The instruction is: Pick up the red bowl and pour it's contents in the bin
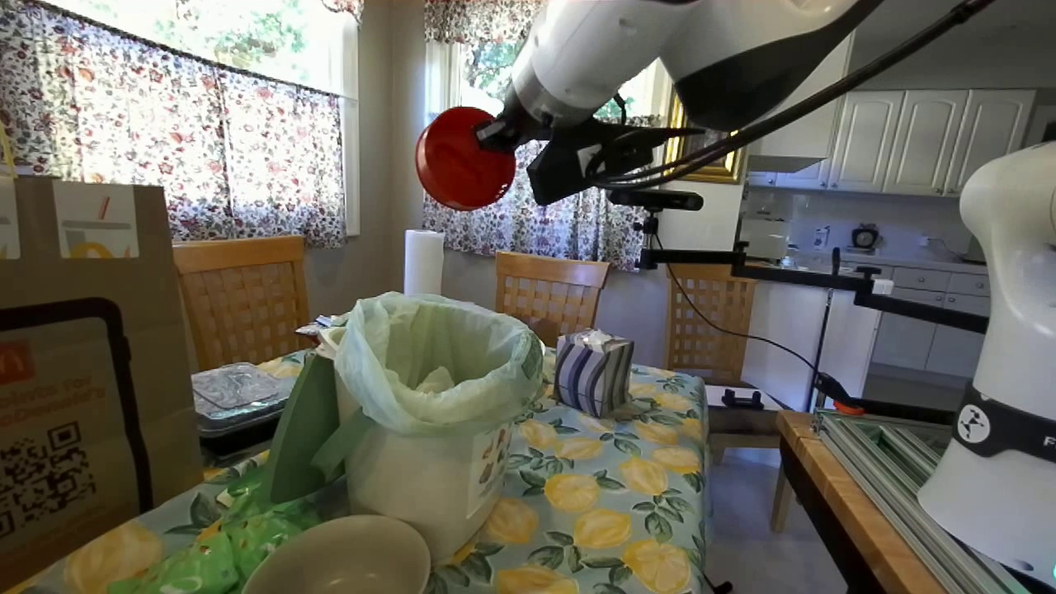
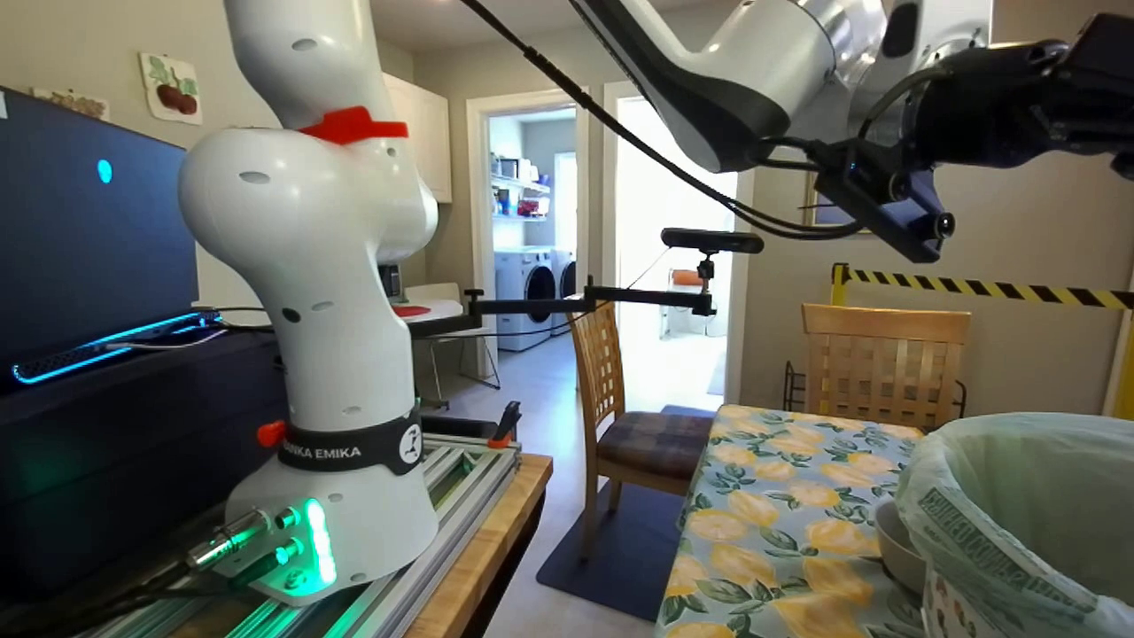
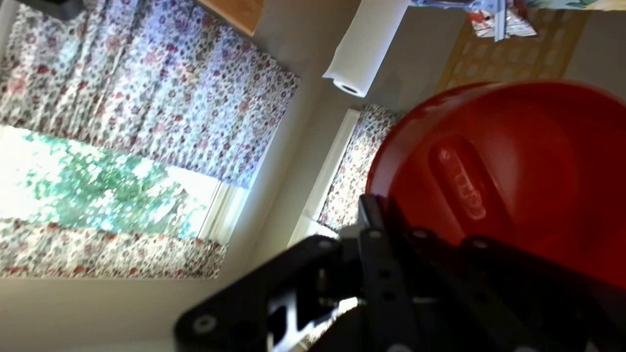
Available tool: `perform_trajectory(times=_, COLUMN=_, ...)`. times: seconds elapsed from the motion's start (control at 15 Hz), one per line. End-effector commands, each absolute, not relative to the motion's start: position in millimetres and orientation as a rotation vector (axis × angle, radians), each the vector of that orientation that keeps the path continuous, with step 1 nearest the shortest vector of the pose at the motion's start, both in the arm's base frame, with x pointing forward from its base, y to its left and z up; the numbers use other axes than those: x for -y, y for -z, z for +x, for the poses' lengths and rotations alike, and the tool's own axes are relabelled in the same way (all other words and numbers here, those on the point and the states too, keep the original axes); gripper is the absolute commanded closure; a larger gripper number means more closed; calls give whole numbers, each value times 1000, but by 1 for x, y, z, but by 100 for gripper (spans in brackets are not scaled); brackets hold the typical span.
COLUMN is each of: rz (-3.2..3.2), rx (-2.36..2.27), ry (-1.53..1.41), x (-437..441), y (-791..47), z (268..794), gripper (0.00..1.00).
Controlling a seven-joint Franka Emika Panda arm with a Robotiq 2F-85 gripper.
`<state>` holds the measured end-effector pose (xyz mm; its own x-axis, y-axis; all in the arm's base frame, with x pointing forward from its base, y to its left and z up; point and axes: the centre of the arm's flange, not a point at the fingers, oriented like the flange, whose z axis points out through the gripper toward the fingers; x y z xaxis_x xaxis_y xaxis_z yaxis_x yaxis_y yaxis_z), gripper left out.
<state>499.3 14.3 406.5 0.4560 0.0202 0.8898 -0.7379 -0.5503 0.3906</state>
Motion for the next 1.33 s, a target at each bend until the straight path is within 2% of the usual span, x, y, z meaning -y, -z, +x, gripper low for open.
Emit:
perform_trajectory(times=0.0, rz=2107, rx=622, ry=-1126, x=26, y=-433, z=458, gripper=99)
perform_trajectory(times=0.73, rz=2785, rx=610, ry=-1038, x=106, y=-419, z=406, gripper=99)
perform_trajectory(times=1.27, rz=3123, rx=626, ry=-617, x=90, y=-364, z=394, gripper=98)
